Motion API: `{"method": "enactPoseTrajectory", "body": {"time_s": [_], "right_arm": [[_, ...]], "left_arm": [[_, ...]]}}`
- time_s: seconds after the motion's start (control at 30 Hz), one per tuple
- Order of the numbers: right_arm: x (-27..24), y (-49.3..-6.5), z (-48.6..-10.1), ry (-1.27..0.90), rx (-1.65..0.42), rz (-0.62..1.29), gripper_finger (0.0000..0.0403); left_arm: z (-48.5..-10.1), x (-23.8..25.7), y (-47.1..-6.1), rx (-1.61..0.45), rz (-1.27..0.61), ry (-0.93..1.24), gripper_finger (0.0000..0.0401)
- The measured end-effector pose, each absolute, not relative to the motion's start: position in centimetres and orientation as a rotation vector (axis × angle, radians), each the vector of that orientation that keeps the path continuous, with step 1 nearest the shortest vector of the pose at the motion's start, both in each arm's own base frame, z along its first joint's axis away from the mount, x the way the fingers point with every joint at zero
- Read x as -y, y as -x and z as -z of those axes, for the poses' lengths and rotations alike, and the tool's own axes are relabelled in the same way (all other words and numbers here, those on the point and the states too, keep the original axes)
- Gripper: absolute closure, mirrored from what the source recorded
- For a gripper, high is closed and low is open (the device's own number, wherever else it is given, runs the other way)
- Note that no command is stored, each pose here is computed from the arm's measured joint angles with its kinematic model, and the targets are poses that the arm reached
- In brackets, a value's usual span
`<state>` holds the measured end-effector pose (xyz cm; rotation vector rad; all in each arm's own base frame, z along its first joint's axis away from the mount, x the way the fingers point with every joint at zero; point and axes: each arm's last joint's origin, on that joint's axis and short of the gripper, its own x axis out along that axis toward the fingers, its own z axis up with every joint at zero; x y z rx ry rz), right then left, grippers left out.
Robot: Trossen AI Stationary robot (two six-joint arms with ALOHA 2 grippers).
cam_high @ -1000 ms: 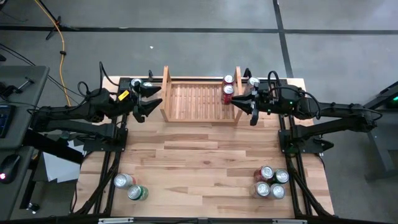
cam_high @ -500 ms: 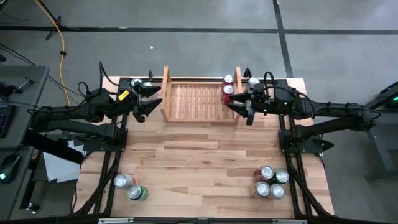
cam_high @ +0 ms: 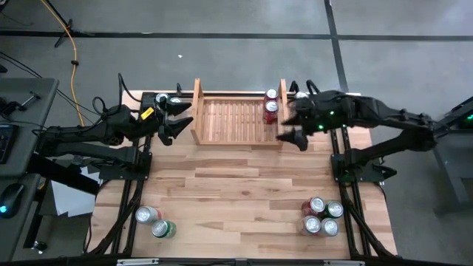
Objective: Place canned beverage on shelf
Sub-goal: Put the red soda can aligned with the other red soda can on the shelf
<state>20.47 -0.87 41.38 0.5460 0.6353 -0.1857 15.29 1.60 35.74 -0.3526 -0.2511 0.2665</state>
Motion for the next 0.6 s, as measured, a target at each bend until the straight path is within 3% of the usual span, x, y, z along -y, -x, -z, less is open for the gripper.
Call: {"method": "enactPoseTrajectory", "body": {"time_s": [0.33,0.6], "right_arm": [[-5.2,-17.8,-35.5,-0.899,-1.222,0.516,0.0075],[-10.2,-15.9,-29.8,-1.137,-1.381,0.766,0.0075]], "left_arm": [[-35.3,-1.6,-15.4,0.210,-0.273,0.350,0.0066],[-35.3,-1.6,-15.4,0.209,-0.274,0.350,0.0066]]}}
